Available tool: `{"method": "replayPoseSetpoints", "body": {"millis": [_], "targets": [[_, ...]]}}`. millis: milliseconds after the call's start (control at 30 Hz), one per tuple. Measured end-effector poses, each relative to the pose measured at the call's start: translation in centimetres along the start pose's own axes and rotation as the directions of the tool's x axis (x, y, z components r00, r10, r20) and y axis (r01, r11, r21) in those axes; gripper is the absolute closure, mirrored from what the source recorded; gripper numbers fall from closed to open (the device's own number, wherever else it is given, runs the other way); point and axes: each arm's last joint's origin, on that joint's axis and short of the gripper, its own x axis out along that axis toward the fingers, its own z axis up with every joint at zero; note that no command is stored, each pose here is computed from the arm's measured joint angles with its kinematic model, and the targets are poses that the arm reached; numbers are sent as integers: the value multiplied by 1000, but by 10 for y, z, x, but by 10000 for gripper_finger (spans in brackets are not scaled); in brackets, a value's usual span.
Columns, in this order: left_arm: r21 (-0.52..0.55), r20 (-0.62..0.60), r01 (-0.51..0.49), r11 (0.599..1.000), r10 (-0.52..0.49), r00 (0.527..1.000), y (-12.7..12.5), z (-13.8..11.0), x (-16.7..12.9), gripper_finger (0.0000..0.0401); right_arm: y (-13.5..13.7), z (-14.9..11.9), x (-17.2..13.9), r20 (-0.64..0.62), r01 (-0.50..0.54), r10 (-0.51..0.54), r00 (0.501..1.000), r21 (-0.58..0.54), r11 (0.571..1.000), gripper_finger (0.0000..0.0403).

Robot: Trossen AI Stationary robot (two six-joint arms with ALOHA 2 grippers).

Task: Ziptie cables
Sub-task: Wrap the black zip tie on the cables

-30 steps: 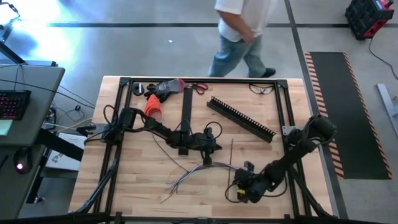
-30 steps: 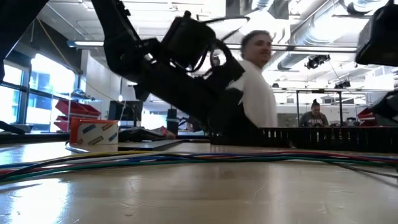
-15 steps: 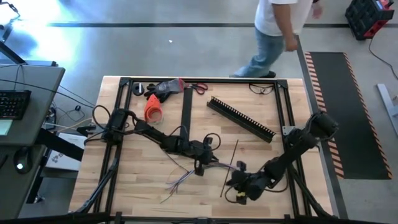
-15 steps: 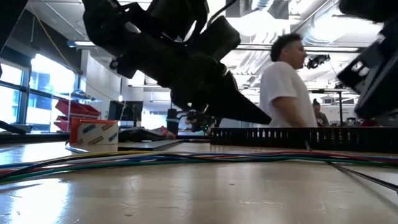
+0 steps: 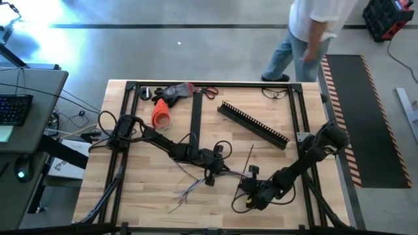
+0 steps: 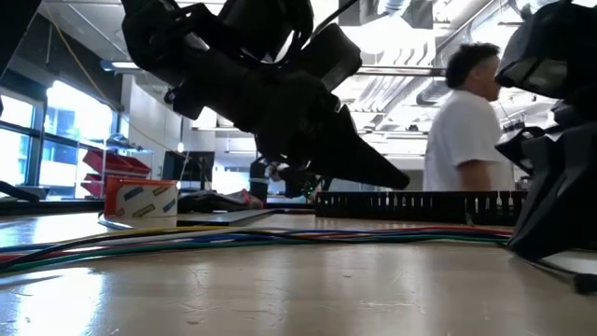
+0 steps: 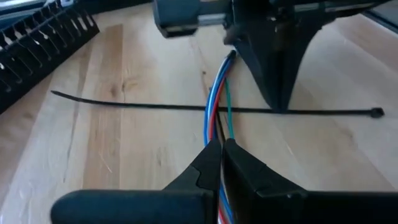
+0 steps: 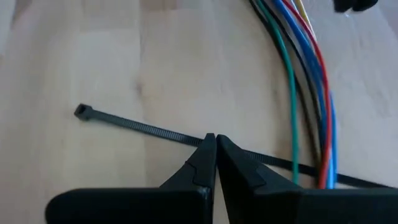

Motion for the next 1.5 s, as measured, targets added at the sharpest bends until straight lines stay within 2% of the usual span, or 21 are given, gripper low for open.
{"method": "replayPoseSetpoints", "body": {"millis": [133,233,367,467,567,767,1000,1100,1200,1300,1367,1500], "targets": [[-22,11,-1,1000,1,1000,0,1,0,401,-6,2,-11,-18,21,-24,1000,-120,993,403],[-26,13,-1,1000,1,1000,0,1,0,401,-16,5,-26,-28,71,-76,997,-148,986,402],[-27,51,-4,1000,5,999,0,5,0,401,-28,12,-50,-17,124,-125,992,-36,992,402],[-27,65,-8,1000,9,998,2,6,0,401,-30,10,-54,-3,157,-157,988,26,987,402],[-31,72,-16,999,18,997,5,7,0,401,-26,10,-52,-1,138,-138,990,59,989,403],[-38,128,-12,999,17,992,12,-2,10,401,-2,5,-43,28,-10,11,1000,-44,999,399],[-37,175,17,999,-10,984,14,-4,18,401,-3,-6,-30,-27,41,-44,999,-91,995,346],[-32,168,29,999,-23,986,11,-5,18,401,-4,-5,-35,-38,50,-58,998,-193,980,325],[-30,168,35,999,-30,985,8,-4,18,401,-1,3,-41,-39,53,-72,997,-370,927,310],[-29,157,38,999,-33,987,8,-6,18,401,-2,6,-45,-71,46,-103,992,-553,832,298],[-29,158,37,999,-32,987,8,-5,18,401,-2,6,-47,-114,-1,-105,988,-681,732,293],[-30,157,36,999,-31,987,8,-6,18,401,-1,6,-47,-181,-135,-48,982,-862,489,289]]}}
